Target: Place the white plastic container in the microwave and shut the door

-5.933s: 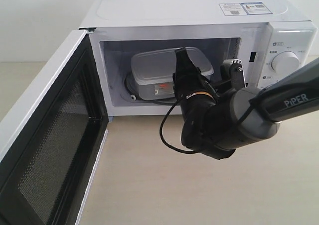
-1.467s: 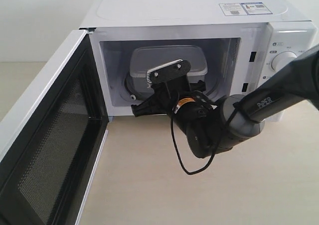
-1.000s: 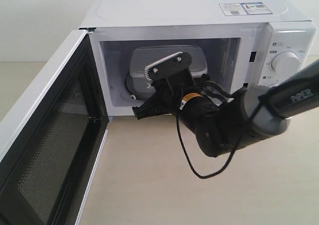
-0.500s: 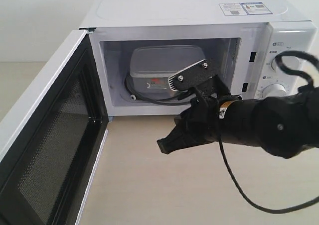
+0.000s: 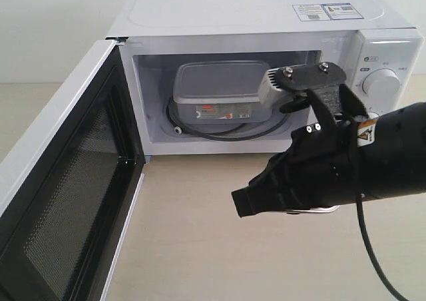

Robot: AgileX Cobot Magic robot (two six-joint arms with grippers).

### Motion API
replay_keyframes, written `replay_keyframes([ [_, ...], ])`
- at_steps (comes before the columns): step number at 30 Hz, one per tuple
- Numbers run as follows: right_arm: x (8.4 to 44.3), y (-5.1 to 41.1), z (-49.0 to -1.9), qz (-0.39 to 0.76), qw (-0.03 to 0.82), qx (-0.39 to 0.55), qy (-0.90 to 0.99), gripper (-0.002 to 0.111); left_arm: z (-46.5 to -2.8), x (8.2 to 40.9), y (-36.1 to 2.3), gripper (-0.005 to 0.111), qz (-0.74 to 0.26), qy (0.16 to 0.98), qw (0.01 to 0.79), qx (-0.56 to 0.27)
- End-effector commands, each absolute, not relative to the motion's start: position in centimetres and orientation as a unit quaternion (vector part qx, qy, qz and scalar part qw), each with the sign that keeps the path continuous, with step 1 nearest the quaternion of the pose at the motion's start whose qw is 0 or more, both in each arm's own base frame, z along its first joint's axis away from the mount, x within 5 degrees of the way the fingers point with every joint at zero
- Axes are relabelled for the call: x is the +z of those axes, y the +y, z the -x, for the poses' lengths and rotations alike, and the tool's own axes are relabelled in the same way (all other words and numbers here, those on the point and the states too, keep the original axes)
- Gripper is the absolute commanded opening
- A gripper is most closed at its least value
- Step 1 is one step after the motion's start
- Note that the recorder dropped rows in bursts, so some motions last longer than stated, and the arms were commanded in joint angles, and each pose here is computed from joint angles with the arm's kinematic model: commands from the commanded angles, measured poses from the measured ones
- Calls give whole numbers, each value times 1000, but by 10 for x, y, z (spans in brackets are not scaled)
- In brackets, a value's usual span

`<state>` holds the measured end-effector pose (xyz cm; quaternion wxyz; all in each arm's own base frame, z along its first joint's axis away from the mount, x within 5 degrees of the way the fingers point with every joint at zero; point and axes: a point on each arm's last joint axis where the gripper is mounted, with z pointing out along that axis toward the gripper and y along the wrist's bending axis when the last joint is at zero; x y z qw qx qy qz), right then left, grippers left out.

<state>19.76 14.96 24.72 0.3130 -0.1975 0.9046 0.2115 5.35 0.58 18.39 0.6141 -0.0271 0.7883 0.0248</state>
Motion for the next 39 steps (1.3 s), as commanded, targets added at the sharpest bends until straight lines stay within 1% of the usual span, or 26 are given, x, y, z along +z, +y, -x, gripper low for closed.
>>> replay_keyframes([
  [1, 248, 148, -196, 193, 314, 214, 905, 0, -53, 183, 5, 4, 28, 788, 614, 19],
  [10, 251, 149, -195, 178, 320, 223, 903, 0, -53, 183, 5, 4, 28, 788, 614, 19],
  [16, 263, 129, -179, 153, 429, 232, 860, 0, -53, 183, 5, 4, 27, 788, 614, 21],
  [19, 263, 107, -161, 145, 492, 222, 829, 0, -53, 183, 5, 4, 27, 788, 614, 21],
  [24, 249, 63, -125, 89, 540, 205, 811, 0, -53, 183, 5, 4, 27, 788, 614, 21],
  [25, 240, 47, -109, 63, 566, 195, 798, 0, -53, 183, 5, 4, 27, 788, 614, 21],
  [28, 229, 28, -91, 20, 621, 174, 764, 0, -53, 183, 5, 4, 27, 788, 614, 21],
  [31, 219, 16, -78, -14, 669, 154, 727, 0, -53, 183, 5, 4, 27, 788, 614, 21],
  [35, 215, 7, -62, -43, 723, 137, 675, 0, -53, 183, 5, 4, 27, 788, 614, 21],
  [37, 218, 5, -57, -46, 743, 127, 655, 0, -53, 183, 5, 4, 27, 788, 614, 21],
  [39, 216, 6, -57, -29, 737, 115, 665, 0, -53, 183, 5, 4, 27, 788, 614, 21],
])
